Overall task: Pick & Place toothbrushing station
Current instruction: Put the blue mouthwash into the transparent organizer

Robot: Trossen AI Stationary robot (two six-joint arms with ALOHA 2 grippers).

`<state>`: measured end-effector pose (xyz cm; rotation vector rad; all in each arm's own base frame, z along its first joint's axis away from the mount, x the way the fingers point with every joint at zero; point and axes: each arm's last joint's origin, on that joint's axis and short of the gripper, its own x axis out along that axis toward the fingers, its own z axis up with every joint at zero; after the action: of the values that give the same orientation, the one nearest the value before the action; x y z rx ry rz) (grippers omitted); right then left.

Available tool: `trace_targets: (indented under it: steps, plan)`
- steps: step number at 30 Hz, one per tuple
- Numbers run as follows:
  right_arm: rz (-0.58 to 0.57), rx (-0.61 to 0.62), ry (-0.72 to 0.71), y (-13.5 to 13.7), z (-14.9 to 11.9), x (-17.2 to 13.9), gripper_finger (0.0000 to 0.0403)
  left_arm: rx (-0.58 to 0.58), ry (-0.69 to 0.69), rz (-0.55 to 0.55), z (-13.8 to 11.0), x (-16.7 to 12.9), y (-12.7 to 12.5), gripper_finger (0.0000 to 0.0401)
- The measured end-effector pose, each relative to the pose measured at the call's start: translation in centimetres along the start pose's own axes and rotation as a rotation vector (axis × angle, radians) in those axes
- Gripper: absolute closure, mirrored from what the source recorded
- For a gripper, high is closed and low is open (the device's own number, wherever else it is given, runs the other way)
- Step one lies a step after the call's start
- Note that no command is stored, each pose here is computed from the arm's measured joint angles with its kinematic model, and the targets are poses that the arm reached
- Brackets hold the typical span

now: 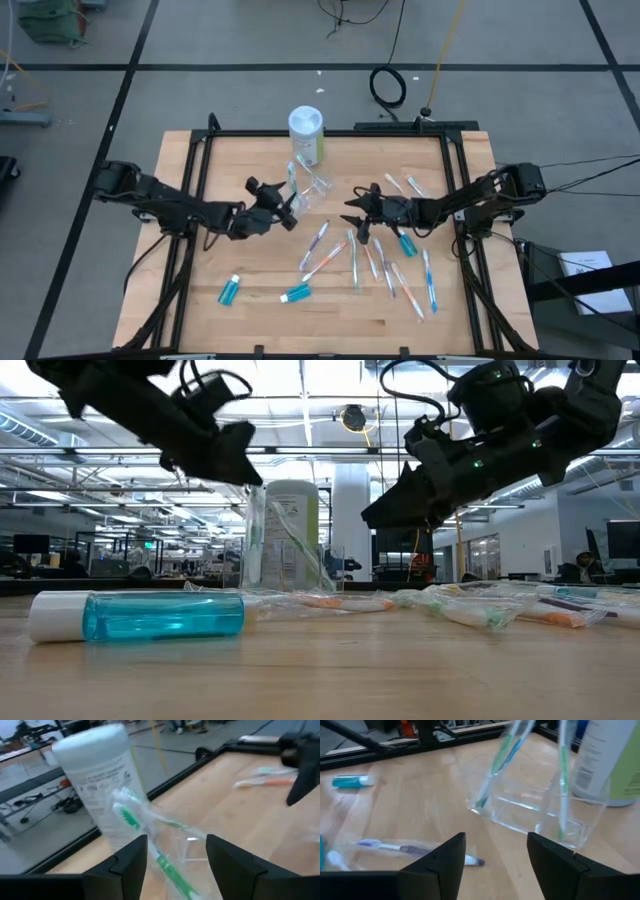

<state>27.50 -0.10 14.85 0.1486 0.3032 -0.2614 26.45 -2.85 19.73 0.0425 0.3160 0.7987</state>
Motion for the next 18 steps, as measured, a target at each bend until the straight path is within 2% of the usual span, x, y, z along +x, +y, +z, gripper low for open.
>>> trace_targets:
  steps: [2,5,13,18]
  plan:
    - [0.006,-0.003,0.001,0.2,-0.1,-0.1,0.0184,-0.032,-0.008,-0.052,0.6,-0.9,0.1,0.0194]
    - [0.018,-0.003,0.001,0.6,-0.1,-0.1,0.0179,-0.085,0.014,-0.194,1.3,-2.2,0.2,0.0199]
    - [0.045,-0.018,0.011,1.3,-0.3,-0.4,0.0189,-0.041,0.107,-0.556,0.6,-4.8,-1.6,0.0223]
    - [0.042,-0.033,0.01,1.3,-0.3,-0.4,0.019,-0.084,0.215,-0.628,-1.8,-6.1,-3.9,0.023]
